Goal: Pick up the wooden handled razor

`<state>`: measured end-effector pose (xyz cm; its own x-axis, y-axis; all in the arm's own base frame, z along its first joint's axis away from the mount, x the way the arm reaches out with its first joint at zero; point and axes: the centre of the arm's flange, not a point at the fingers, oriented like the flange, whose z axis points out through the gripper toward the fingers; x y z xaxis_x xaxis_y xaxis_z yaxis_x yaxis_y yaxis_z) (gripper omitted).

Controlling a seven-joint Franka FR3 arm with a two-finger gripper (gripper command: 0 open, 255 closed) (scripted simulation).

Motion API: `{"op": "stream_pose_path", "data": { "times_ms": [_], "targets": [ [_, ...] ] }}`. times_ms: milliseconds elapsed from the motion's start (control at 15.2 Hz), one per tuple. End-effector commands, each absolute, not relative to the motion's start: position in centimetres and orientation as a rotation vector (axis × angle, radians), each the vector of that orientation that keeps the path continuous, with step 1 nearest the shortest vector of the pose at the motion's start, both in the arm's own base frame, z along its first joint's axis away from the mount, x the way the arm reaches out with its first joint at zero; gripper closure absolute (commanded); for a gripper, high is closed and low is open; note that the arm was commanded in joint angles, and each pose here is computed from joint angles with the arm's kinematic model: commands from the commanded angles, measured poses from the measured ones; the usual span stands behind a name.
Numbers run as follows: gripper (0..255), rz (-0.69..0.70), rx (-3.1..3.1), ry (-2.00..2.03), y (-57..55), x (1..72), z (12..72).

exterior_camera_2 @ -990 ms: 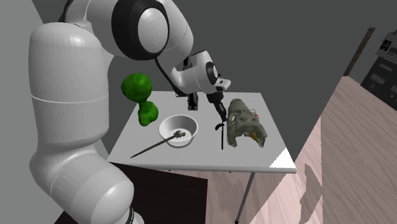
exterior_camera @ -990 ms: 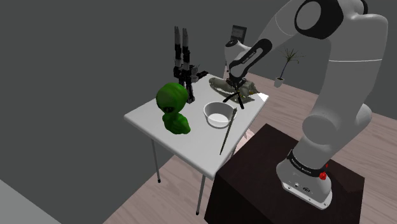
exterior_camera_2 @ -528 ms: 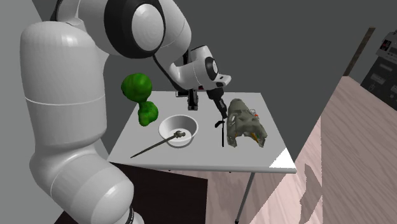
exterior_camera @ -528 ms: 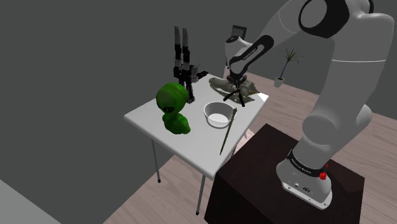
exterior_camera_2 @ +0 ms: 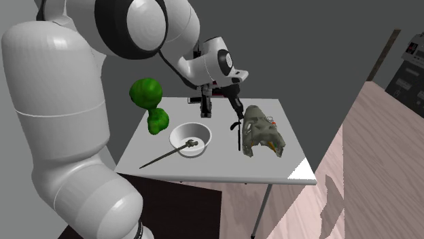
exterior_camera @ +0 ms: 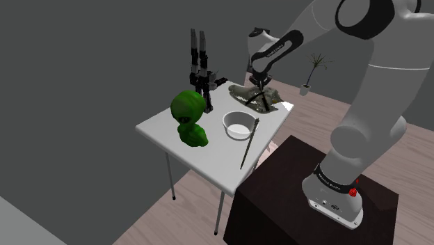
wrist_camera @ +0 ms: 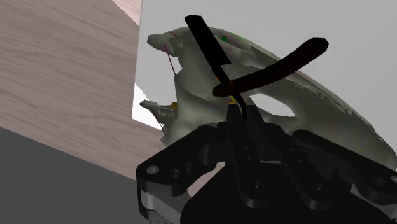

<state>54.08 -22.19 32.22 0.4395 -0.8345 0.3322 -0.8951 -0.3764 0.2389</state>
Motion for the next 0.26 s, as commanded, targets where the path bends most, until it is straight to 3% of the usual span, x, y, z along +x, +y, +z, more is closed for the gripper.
{"op": "stream_pose_path", "data": {
  "times_ms": [0, 198],
  "targets": [
    [255, 0.218, 2.316, -1.468, -22.23, 54.10, 33.29],
    [255, 0.218, 2.316, -1.468, -22.23, 54.10, 33.90]
  ]
}}
